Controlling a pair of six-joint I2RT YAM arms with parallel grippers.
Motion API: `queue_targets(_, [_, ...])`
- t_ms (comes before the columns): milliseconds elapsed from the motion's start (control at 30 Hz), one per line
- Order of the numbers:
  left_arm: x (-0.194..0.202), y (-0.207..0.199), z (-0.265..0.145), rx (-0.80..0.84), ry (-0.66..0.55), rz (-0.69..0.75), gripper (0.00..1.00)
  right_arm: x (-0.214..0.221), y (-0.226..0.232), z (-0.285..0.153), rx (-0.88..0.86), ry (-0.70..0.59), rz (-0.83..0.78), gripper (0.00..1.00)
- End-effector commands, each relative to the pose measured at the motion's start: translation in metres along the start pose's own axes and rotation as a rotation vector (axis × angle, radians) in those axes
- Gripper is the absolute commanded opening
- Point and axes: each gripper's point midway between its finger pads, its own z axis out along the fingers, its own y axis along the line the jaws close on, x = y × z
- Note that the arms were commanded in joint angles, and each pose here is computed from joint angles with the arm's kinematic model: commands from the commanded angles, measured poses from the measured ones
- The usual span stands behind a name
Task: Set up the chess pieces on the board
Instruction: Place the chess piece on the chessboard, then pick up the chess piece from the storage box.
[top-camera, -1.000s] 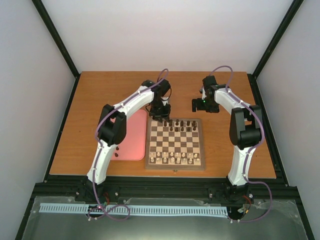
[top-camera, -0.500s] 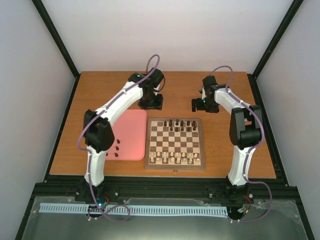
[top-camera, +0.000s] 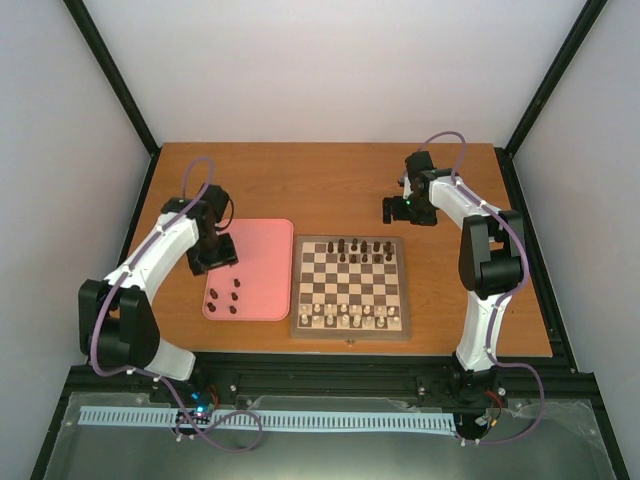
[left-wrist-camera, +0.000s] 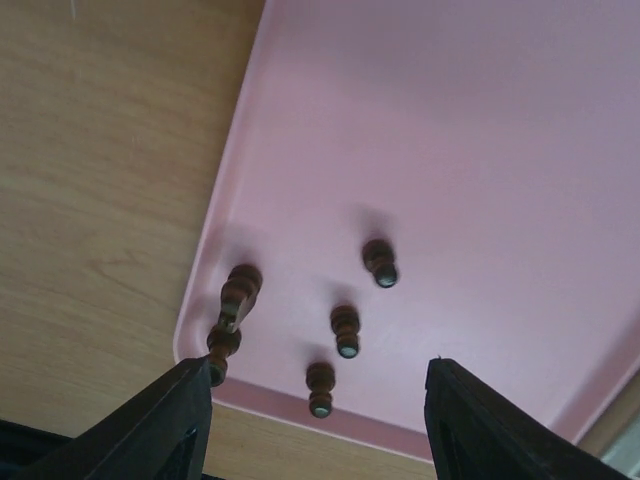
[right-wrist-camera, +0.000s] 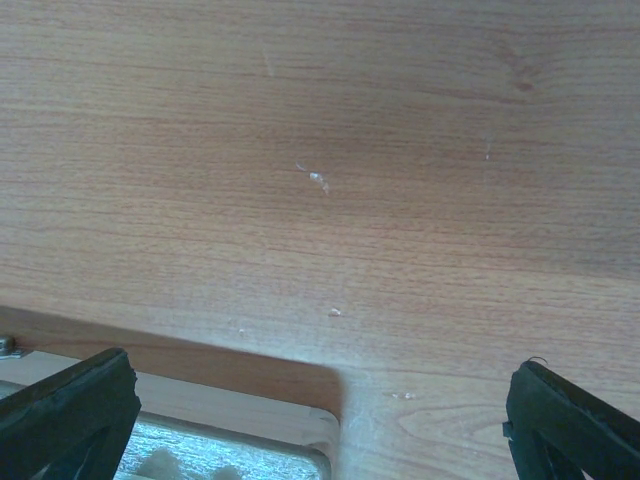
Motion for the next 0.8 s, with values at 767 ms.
queue_targets(767, [0.027, 0.030, 0.077, 0.052, 0.133, -0.181, 0.39, 0.005, 0.004, 0.006, -0.006, 0.013, -0.013, 1.00])
